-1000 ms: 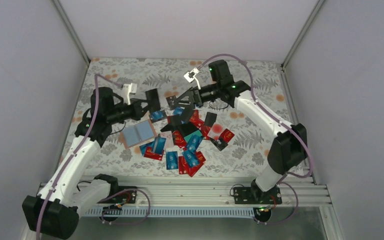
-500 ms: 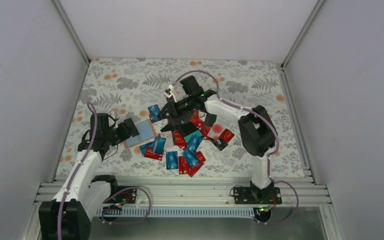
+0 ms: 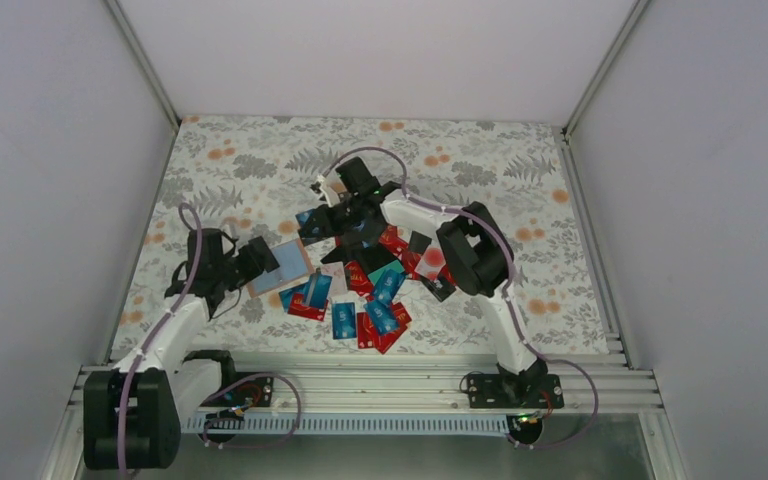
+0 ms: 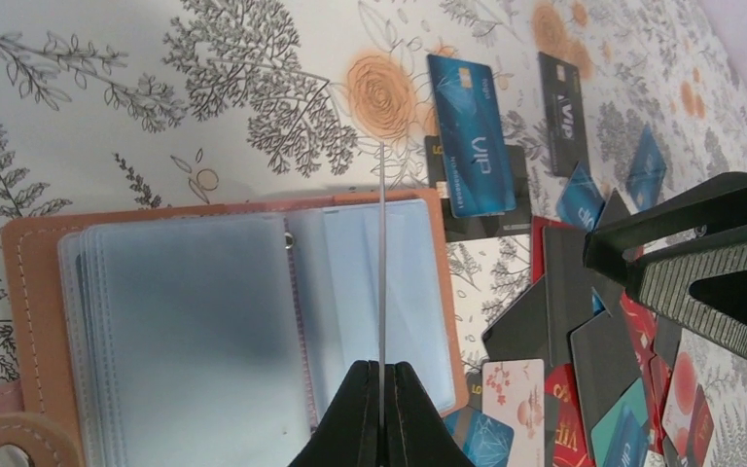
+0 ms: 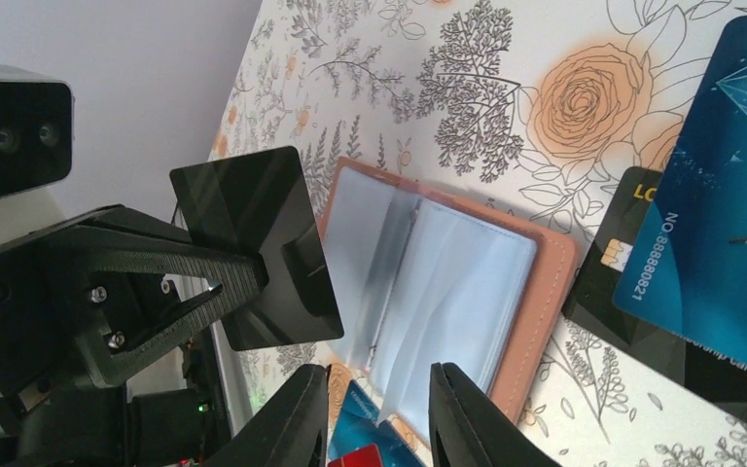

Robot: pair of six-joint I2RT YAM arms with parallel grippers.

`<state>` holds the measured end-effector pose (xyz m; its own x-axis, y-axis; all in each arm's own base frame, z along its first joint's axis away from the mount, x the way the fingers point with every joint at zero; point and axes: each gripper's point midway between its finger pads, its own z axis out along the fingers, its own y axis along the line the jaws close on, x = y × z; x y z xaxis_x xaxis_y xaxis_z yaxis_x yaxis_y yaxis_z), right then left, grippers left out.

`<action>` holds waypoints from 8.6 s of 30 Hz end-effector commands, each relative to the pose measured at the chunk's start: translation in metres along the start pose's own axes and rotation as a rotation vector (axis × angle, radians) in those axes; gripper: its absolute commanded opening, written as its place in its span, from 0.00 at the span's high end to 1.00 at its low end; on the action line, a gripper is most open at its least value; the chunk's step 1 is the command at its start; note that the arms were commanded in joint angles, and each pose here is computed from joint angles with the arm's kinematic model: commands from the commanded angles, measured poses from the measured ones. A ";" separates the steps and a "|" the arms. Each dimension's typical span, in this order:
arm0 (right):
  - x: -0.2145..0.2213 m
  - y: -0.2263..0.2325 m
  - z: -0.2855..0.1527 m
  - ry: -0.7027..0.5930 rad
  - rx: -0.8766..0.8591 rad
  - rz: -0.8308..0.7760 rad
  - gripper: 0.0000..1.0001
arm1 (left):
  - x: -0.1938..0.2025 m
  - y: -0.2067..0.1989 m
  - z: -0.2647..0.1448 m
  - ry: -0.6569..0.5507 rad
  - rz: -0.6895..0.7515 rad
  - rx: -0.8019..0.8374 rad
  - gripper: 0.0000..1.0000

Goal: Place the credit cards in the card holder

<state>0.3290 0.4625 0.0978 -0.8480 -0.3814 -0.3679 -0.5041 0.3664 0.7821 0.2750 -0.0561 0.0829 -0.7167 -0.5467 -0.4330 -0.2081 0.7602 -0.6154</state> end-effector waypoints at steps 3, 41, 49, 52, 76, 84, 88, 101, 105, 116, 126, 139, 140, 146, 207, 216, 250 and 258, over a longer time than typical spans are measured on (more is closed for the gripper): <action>-0.005 -0.008 0.017 0.002 -0.010 -0.014 0.72 | 0.003 -0.002 0.013 -0.006 -0.025 0.069 0.98; 0.036 -0.064 0.049 0.090 0.019 0.073 0.78 | 0.054 0.017 0.048 0.186 -0.116 0.110 0.98; 0.037 -0.064 0.050 0.095 0.014 0.075 0.78 | 0.057 0.016 0.055 0.235 -0.105 0.120 0.98; 0.036 -0.063 0.049 0.096 0.014 0.072 0.78 | 0.057 0.016 0.057 0.247 -0.094 0.121 0.98; 0.032 -0.058 0.047 0.106 0.004 0.067 0.81 | 0.053 0.001 0.078 0.355 -0.004 0.182 0.96; 0.024 -0.050 0.032 0.083 0.008 0.077 0.60 | 0.058 -0.004 0.084 0.394 0.024 0.174 0.87; 0.019 -0.053 0.014 0.055 0.033 0.087 0.48 | 0.055 -0.005 0.083 0.393 0.034 0.153 0.76; 0.017 -0.050 -0.004 0.027 0.037 0.081 0.40 | 0.045 -0.004 0.074 0.433 0.093 -0.029 0.24; 0.016 -0.046 -0.005 0.020 0.026 0.074 0.40 | 0.045 -0.004 0.073 0.454 0.101 -0.082 0.12; 0.012 -0.047 -0.007 0.000 0.104 0.032 0.55 | 0.039 -0.019 0.065 0.482 0.142 -0.214 0.00; 0.015 -0.048 -0.001 0.001 0.188 0.001 0.67 | 0.019 -0.017 0.050 0.429 0.223 -0.339 0.00; 0.020 -0.059 0.025 0.031 0.288 -0.024 0.77 | 0.010 0.010 0.048 0.364 0.255 -0.508 0.56; 0.020 -0.060 0.026 0.033 0.292 -0.022 0.78 | 0.010 0.011 0.049 0.364 0.259 -0.517 0.57; 0.025 -0.069 0.035 0.050 0.311 -0.016 0.79 | 0.009 0.025 0.054 0.346 0.278 -0.617 0.64; 0.034 -0.058 0.008 0.061 0.051 0.024 0.57 | 0.008 0.055 -0.009 0.126 0.145 -0.883 0.39; 0.039 -0.057 0.018 0.094 0.023 0.037 0.56 | 0.002 0.060 0.005 0.096 0.175 -0.894 0.67; 0.040 -0.001 0.018 0.139 -0.098 0.089 0.67 | 0.047 0.021 0.063 0.219 0.163 -0.516 0.96; 0.036 0.020 0.004 0.111 -0.119 0.065 0.68 | 0.051 0.001 0.072 0.234 0.172 -0.466 0.96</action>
<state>0.3023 0.4470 0.0604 -0.8799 -0.4337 -0.1940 -0.3755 0.3847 0.8432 0.2745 -0.0507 0.0178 -0.8550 -0.3486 -0.3840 -0.3953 0.9173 0.0472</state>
